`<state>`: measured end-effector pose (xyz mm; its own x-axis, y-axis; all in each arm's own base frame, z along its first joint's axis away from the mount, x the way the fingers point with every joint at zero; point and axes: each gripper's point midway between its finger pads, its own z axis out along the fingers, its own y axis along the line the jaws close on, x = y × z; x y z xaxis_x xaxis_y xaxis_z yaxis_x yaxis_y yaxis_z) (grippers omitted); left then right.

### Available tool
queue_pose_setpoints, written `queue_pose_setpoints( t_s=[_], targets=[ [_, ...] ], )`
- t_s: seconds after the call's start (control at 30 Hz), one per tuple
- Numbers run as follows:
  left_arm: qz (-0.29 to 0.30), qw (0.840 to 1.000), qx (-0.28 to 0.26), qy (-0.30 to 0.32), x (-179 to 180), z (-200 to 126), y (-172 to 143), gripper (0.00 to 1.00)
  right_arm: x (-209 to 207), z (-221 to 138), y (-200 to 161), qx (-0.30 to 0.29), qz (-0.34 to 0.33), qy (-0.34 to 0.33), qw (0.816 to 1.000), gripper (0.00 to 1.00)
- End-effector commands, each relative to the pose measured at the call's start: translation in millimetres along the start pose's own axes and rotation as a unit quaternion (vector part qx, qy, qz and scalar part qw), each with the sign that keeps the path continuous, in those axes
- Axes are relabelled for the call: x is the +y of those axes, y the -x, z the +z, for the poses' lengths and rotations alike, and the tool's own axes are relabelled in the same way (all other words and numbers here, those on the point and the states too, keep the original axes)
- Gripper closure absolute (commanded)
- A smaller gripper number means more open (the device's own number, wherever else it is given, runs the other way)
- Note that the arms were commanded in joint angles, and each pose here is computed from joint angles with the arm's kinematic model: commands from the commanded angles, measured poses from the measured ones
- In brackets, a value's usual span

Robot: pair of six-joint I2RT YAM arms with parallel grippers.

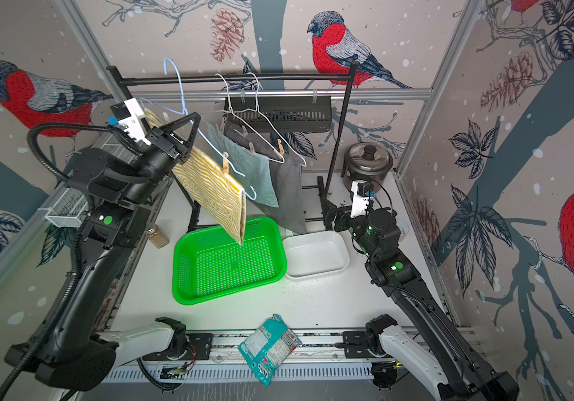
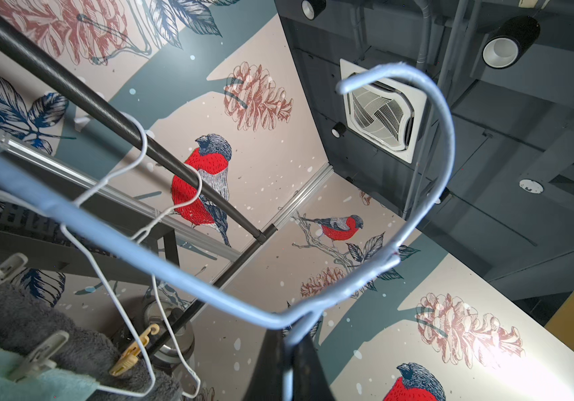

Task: Remove the clothespins securing towels to the hanger
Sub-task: Pick up the hanger from the clothesline.

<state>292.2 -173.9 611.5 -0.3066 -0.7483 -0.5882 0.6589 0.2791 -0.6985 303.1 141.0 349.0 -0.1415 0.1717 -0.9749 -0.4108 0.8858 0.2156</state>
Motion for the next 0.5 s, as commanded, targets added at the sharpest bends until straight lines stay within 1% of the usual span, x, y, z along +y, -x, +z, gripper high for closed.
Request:
queue_pose_setpoints(
  t_s=[0.0, 0.13, 0.23, 0.47],
  targets=[
    [0.009, 0.999, -0.035, -0.017, -19.5, -0.6, -1.3, 1.00, 1.8, -0.5, 8.4, -0.015, 0.008, 0.000, 1.000, 0.00],
    [0.010, 0.999, -0.041, -0.020, -36.2, 2.3, -20.0, 1.00, 2.5, -2.1, 8.6, -0.015, 0.011, -0.001, 1.000, 0.00],
    [0.017, 0.997, -0.072, -0.006, -42.4, -5.1, -28.4, 1.00, 2.1, -4.8, 9.2, -0.014, 0.012, -0.003, 1.000, 0.00],
    [-0.010, 0.994, -0.105, 0.009, -42.7, -9.2, -50.4, 1.00, 2.3, -11.1, 12.0, -0.017, 0.012, -0.005, 1.000, 0.00]
  ],
)
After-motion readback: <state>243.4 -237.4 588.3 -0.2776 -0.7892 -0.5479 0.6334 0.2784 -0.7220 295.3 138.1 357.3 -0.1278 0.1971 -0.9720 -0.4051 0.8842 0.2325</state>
